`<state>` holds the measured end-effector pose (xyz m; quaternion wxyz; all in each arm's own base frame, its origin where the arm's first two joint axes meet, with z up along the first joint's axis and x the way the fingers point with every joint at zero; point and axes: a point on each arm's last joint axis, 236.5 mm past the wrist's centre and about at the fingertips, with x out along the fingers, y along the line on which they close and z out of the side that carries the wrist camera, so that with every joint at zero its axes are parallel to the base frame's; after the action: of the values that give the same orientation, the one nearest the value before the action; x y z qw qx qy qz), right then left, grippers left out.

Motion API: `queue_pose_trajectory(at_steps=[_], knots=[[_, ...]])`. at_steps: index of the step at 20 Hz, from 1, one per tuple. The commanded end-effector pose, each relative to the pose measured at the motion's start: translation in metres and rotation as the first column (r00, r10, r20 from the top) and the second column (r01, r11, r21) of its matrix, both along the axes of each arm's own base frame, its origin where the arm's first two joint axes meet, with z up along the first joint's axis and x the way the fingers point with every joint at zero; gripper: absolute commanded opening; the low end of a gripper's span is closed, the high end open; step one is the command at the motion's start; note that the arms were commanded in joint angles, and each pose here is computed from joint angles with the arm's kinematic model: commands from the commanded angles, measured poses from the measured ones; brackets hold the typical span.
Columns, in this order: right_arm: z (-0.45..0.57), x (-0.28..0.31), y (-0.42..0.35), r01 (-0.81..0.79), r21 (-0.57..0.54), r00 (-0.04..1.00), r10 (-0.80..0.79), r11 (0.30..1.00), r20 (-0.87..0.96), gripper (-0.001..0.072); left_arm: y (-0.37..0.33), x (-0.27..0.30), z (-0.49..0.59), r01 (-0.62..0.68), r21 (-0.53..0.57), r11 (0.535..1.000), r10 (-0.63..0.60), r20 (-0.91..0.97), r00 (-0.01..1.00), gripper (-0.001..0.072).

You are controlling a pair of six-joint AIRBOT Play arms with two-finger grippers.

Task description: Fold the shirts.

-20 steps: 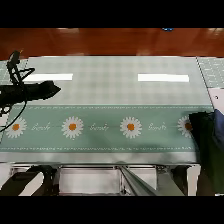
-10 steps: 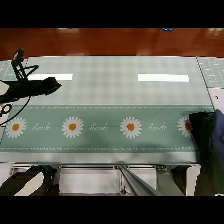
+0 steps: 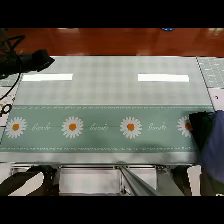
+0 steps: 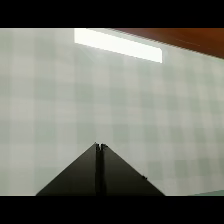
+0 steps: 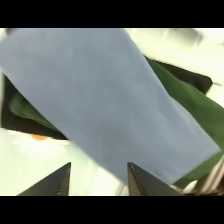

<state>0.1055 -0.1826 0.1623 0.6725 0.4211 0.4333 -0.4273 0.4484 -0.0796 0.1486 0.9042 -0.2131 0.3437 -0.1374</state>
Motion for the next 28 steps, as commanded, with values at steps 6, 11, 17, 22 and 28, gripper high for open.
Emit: queue_pose_trajectory(at_steps=[6, 11, 17, 22, 28], knots=[[0.091, 0.227, 0.146, -0.668, -0.057, 0.536, 0.533, 0.742, 0.654, 0.0026, -0.058, -0.007, 0.023, 0.141, -0.076, 0.987, -0.139, 0.022, 0.99, 0.0015], [-0.035, 0.279, 0.295, -0.954, -0.148, 0.233, 0.954, 0.263, 0.19, 0.0026, -0.064, -0.044, -0.049, 0.323, 0.219, 0.921, -0.268, -0.249, 0.931, 0.0014], [-0.135, 0.274, 0.264, -0.983, -0.015, 0.178, 0.928, 0.183, -0.326, 0.0026, -0.022, -0.087, -0.123, 0.266, 0.245, 0.932, -0.113, -0.502, 0.858, 0.0016], [-0.135, 0.267, 0.256, -0.98, 0.002, 0.186, 0.915, 0.2, -0.358, 0.0026, -0.022, -0.095, -0.128, 0.293, 0.244, 0.925, -0.128, -0.525, 0.841, 0.0015], [-0.135, 0.268, 0.255, -0.98, 0.0, 0.186, 0.914, 0.199, -0.36, 0.0026, -0.022, -0.097, -0.129, 0.298, 0.242, 0.923, -0.129, -0.536, 0.834, 0.0015]])
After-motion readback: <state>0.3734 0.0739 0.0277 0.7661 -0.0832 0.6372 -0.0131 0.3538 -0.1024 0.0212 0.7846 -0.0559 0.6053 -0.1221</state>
